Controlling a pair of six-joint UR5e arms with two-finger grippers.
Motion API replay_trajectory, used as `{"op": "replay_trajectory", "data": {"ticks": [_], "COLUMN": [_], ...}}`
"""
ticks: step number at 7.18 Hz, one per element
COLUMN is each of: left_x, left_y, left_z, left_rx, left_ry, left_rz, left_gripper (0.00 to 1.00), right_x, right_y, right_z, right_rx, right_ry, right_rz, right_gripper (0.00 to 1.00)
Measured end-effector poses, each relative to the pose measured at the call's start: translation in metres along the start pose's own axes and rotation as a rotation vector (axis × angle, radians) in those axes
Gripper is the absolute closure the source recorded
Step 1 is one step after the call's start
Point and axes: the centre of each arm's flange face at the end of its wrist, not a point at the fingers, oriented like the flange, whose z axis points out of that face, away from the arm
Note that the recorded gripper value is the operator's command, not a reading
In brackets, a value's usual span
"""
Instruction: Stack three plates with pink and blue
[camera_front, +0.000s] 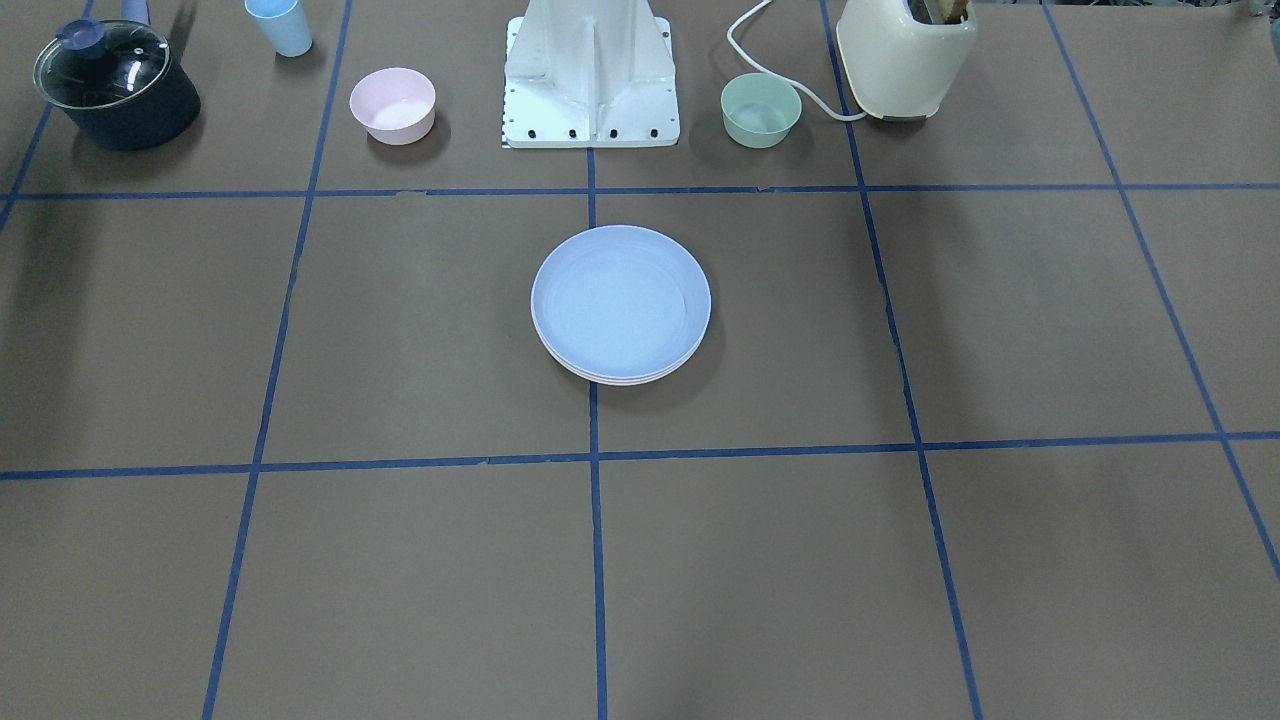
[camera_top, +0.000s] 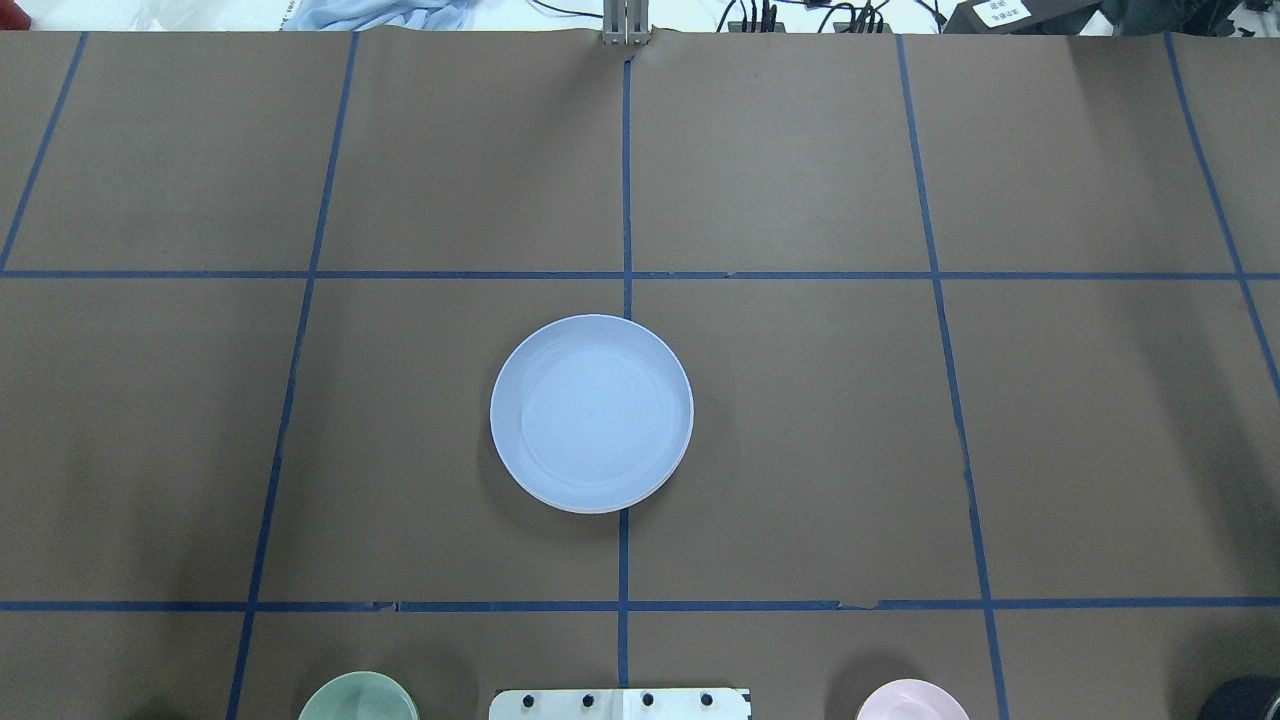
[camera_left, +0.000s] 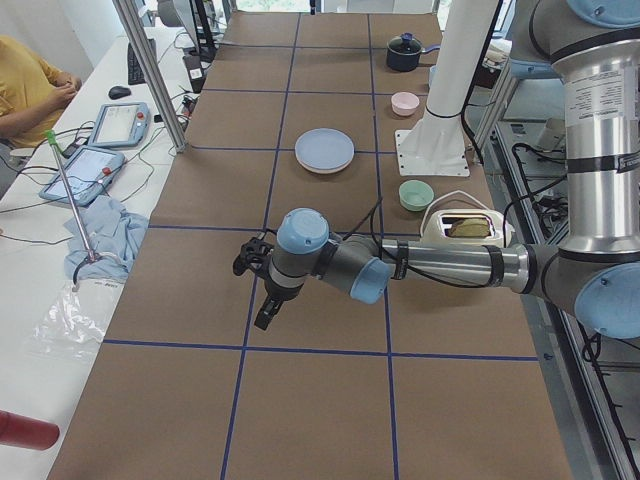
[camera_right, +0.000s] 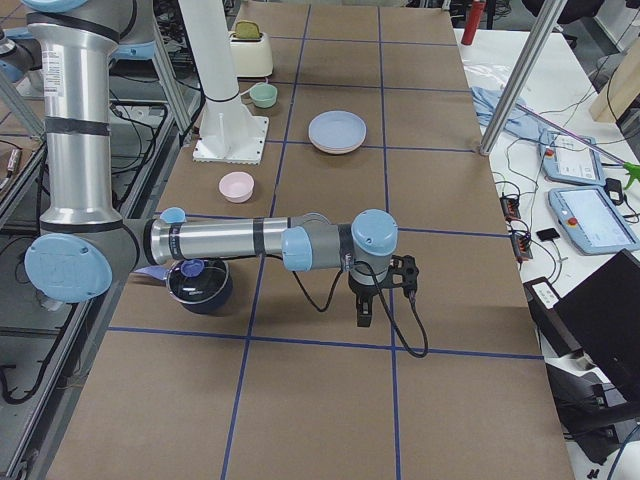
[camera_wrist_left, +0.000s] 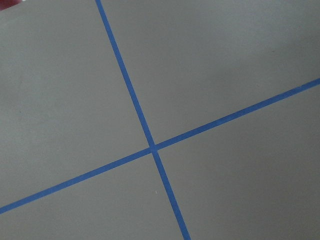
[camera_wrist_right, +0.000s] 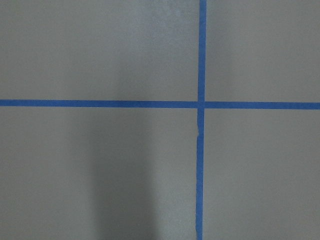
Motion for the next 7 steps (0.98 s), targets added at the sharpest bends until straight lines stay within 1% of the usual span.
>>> {"op": "replay_trajectory", "data": {"ticks": [2, 4, 7], "left_x": [0.008, 0.006, 0.001], "left_y": [0.015, 0.016, 0.016], "left_z": [-0.009, -0.006, 0.001], "left_rx": [0.001, -0.004, -0.014], "left_ry": [-0.001, -0.001, 0.001], "left_rz": [0.0, -0.002, -0.003], "left_gripper": [0.0, 0.0, 0.0], "right_x": [0.004, 0.009, 0.009], "right_y": [0.002, 0.008, 0.01], "right_z": [0.003, 0.009, 0.009], "right_rx": [-0.002, -0.012, -0.013], "right_ry": [0.003, 0.005, -0.001], "right_rz": [0.011, 0.024, 0.026], "right_gripper": [0.0, 0.0, 0.0]}}
